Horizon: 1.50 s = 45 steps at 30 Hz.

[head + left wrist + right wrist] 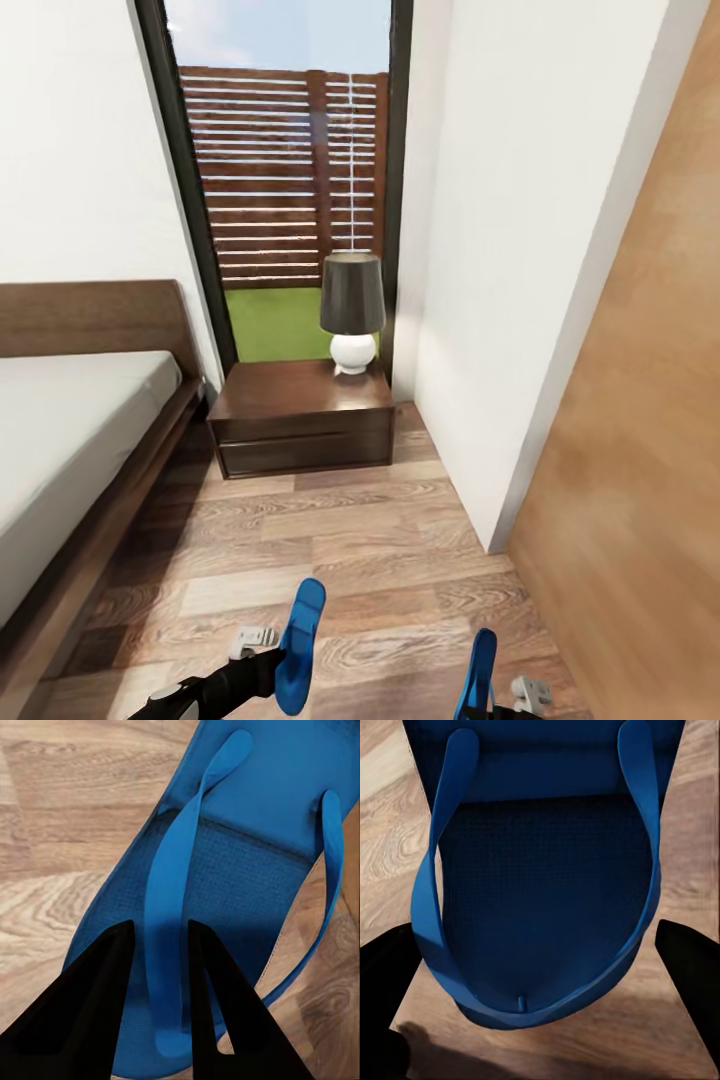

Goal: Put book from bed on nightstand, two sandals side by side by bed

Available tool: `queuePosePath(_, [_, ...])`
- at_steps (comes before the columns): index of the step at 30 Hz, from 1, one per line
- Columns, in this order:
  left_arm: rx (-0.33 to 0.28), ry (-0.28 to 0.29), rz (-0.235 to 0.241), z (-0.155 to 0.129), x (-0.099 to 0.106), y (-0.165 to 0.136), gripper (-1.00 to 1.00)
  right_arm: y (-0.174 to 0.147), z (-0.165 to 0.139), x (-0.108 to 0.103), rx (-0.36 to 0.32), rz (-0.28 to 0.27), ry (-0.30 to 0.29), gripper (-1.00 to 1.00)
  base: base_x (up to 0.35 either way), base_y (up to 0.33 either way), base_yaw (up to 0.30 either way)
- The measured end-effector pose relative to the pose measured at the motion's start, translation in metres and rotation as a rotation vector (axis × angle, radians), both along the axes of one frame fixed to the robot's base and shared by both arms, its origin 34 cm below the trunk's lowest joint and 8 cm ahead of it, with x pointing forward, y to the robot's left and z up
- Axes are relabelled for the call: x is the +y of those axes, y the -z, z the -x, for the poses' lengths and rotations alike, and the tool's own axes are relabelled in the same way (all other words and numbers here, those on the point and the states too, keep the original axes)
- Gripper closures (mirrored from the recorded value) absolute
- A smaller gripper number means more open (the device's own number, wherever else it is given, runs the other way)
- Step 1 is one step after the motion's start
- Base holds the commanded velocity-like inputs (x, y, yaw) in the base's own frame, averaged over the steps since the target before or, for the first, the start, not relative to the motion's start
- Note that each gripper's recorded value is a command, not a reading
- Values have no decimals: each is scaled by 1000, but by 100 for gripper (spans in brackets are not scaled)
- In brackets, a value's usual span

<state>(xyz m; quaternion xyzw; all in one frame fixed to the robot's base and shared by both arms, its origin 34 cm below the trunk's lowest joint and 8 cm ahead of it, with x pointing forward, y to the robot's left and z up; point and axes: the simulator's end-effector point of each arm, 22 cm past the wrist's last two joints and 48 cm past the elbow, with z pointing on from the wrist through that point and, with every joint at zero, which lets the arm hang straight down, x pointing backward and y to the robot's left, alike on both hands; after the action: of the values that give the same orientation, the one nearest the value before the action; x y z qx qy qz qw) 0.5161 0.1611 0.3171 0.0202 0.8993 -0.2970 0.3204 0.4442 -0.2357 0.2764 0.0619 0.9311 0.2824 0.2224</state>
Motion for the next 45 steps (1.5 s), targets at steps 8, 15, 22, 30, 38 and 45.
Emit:
queuePosePath(8, [5, -22, -31, -2, 7, 4, 100, 0, 0, 0, 0, 0, 0, 100, 263, -84, 0])
queuePosePath(15, [5, -22, -32, -2, 7, 4, 100, 0, 0, 0, 0, 0, 0, 100, 289, -2, 0])
queuePosePath(22, [5, -22, -32, -2, 7, 4, 100, 0, 0, 0, 0, 0, -1, 100, 301, 0, 0])
queuePosePath(30, [5, -22, -32, -2, 7, 4, 100, 0, 0, 1, 0, -1, -2, 100, 310, 0, 0])
queuePosePath(38, [5, -22, -32, -2, 7, 4, 100, 0, 0, 2, 0, -2, -4, 100, 311, 0, 0])
queuePosePath(45, [5, -22, -32, -2, 7, 4, 100, 0, 0, 2, 0, -2, -4, 100, 311, 0, 0])
